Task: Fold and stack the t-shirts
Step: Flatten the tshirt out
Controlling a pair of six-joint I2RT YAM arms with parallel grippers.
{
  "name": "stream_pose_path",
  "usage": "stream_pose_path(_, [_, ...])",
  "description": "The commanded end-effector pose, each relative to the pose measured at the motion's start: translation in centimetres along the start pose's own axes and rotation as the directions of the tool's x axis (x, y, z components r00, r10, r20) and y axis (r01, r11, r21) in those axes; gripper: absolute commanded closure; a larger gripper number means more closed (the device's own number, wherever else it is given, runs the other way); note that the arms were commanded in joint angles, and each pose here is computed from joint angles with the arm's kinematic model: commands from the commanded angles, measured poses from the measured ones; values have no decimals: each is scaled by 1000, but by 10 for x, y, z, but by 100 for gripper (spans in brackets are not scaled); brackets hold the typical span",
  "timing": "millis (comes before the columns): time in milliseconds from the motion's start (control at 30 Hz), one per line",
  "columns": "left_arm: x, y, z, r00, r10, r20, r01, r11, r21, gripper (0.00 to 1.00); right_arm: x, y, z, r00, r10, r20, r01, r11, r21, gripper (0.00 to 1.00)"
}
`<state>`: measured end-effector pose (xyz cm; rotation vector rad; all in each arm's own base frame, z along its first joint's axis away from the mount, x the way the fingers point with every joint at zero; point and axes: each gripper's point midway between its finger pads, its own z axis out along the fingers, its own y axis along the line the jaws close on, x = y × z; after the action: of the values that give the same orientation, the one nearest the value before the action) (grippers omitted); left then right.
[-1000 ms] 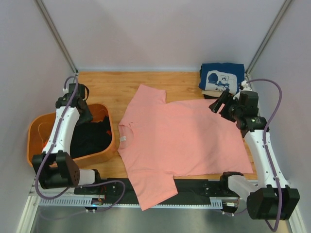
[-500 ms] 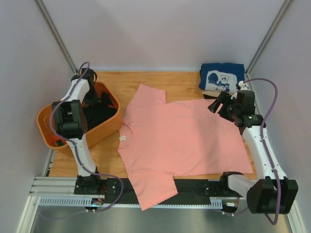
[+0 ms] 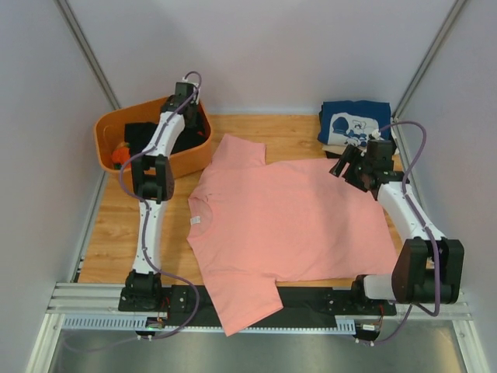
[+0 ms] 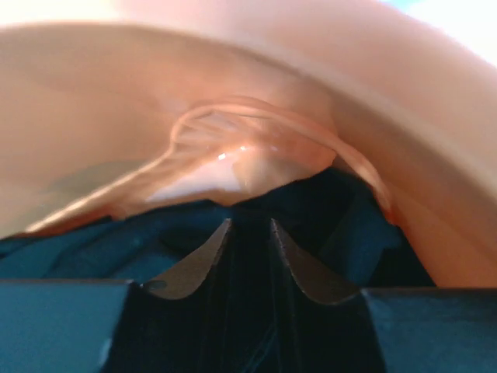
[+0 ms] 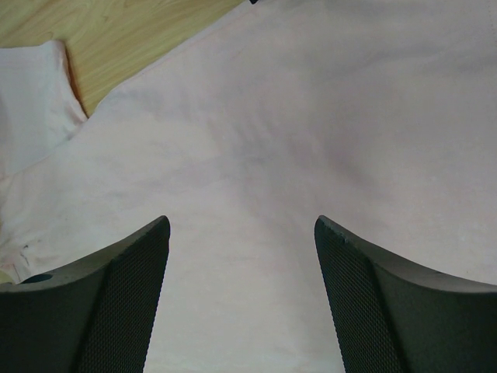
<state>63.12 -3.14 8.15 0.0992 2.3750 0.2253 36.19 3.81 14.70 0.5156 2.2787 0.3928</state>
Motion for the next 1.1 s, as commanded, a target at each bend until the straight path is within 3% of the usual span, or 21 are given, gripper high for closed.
stream_pose_path(0, [-80,-24,-20,958,79,277,-100,993,63,66,-26,11,8,997,-7,72,8,1000,-21,24])
stream_pose_path(67, [-97,-10,-48,948,71,309,-76,997,4,64,-27,14,10,998,-3,64,5,999,-32,25])
stream_pose_path(100, [-119,4,-83,929,73,363,-60,997,-47,62,-29,19,10,998,0,63,3,999,-49,25])
stream_pose_path(167, [-123,38,-113,927,80,366,-1,977,-212,49,-25,33,8,998,-14,55,18,997,-81,25])
stream_pose_path(233, [-139,85,-178,908,46,416,123,921,-370,38,-25,45,1,998,-13,61,20,994,-112,25])
stream_pose_path(267, [-135,92,-192,911,46,410,131,910,-393,38,-26,50,-2,998,-13,67,21,992,-124,25])
stream_pose_path(400, [-117,104,-263,894,-33,448,209,913,-351,36,-26,70,-26,995,-25,92,41,984,-173,25])
stream_pose_path(433, [-114,112,-298,871,-78,485,263,907,-327,38,-22,73,-30,996,-30,83,45,983,-179,25])
stream_pose_path(467, [-83,106,-289,894,-143,425,291,905,-309,41,-19,73,-34,996,-30,83,45,982,-182,25])
stream_pose_path(500, [-73,106,-316,874,-189,447,329,908,-261,44,-17,75,-42,996,-34,86,50,980,-191,25])
stream_pose_path(533, [-59,99,-318,858,-267,439,384,900,-205,45,-15,74,-46,996,-31,86,47,980,-191,25])
stream_pose_path(567, [-20,86,-297,893,-284,350,366,910,-194,46,-12,72,-50,996,-31,84,46,981,-191,25])
stream_pose_path(600, [-8,78,-314,873,-333,356,394,912,-112,46,-12,72,-61,995,-31,99,50,979,-199,25])
stream_pose_path(633, [35,61,-292,879,-398,261,433,897,-90,50,-11,72,-66,994,-30,107,51,977,-205,24])
stream_pose_path(667, [51,51,-288,872,-431,231,453,890,-50,51,-9,72,-71,993,-28,113,52,976,-211,24])
stream_pose_path(700, [66,37,-293,858,-473,202,477,878,28,52,-7,73,-81,992,-27,126,55,973,-224,24])
stream_pose_path(733, [109,21,-273,842,-530,100,530,847,30,53,-6,72,-84,991,-28,128,56,972,-226,24])
stream_pose_path(800, [126,-3,-265,801,-596,49,586,799,134,55,-3,71,-94,991,-28,130,58,971,-232,24])
stream_pose_path(833, [156,-16,-251,766,-642,-28,640,758,125,59,-2,72,-98,991,-29,133,61,970,-236,24])
stream_pose_path(900, [162,-29,-237,749,-661,-51,658,733,169,60,-1,71,-107,989,-37,145,72,967,-244,24])
stream_pose_path(1067, [168,-10,-196,709,-703,-55,705,709,32,64,2,67,-121,985,-47,168,87,967,-239,23])
